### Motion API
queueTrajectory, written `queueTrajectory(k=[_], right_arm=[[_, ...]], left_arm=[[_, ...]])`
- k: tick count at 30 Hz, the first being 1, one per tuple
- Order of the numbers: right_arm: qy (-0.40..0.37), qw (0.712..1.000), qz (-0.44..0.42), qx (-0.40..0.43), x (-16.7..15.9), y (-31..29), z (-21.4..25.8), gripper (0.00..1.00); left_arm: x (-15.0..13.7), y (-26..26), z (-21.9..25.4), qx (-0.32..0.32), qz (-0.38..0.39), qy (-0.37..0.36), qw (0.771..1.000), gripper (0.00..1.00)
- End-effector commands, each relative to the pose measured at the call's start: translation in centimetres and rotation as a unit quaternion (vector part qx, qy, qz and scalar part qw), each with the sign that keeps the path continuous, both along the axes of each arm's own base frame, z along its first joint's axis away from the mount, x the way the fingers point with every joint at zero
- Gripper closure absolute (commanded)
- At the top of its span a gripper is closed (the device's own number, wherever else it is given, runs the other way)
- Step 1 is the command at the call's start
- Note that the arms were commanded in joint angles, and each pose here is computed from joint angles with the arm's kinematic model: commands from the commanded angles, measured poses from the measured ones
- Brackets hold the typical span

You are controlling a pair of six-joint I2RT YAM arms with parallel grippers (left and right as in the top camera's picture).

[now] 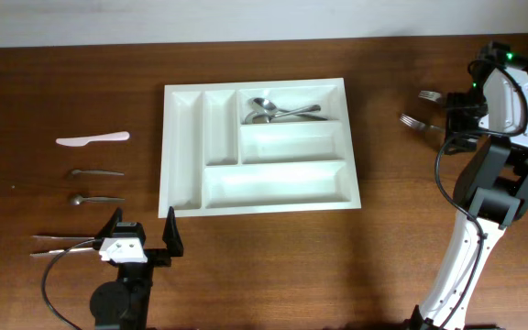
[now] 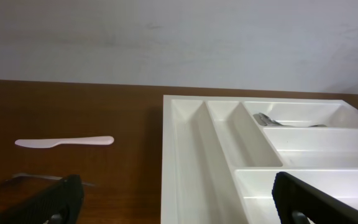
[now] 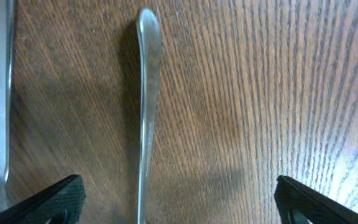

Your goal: Pack container

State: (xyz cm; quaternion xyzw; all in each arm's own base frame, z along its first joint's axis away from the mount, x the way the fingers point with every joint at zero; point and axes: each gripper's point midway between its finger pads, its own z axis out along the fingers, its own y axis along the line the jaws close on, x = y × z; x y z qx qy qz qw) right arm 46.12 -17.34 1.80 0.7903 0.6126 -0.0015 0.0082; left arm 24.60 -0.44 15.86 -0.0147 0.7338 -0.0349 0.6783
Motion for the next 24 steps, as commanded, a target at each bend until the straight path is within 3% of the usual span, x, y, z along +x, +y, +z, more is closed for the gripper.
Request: queueTrajectory(k=[1, 24], right_arm=[[0.015, 1.0, -0.007, -0.009, -0.7, -0.6, -0.6, 0.01], [0.046, 0.999, -0.005, 0.003, -1.8, -0.1, -1.8, 0.0]], left_arm=[[0.0, 0.0, -0.1, 0.008, 0.0, -0.001, 1.0, 0.01], [0.0, 0.0, -0.1, 0.008, 0.0, -0.001, 1.0, 0.01]])
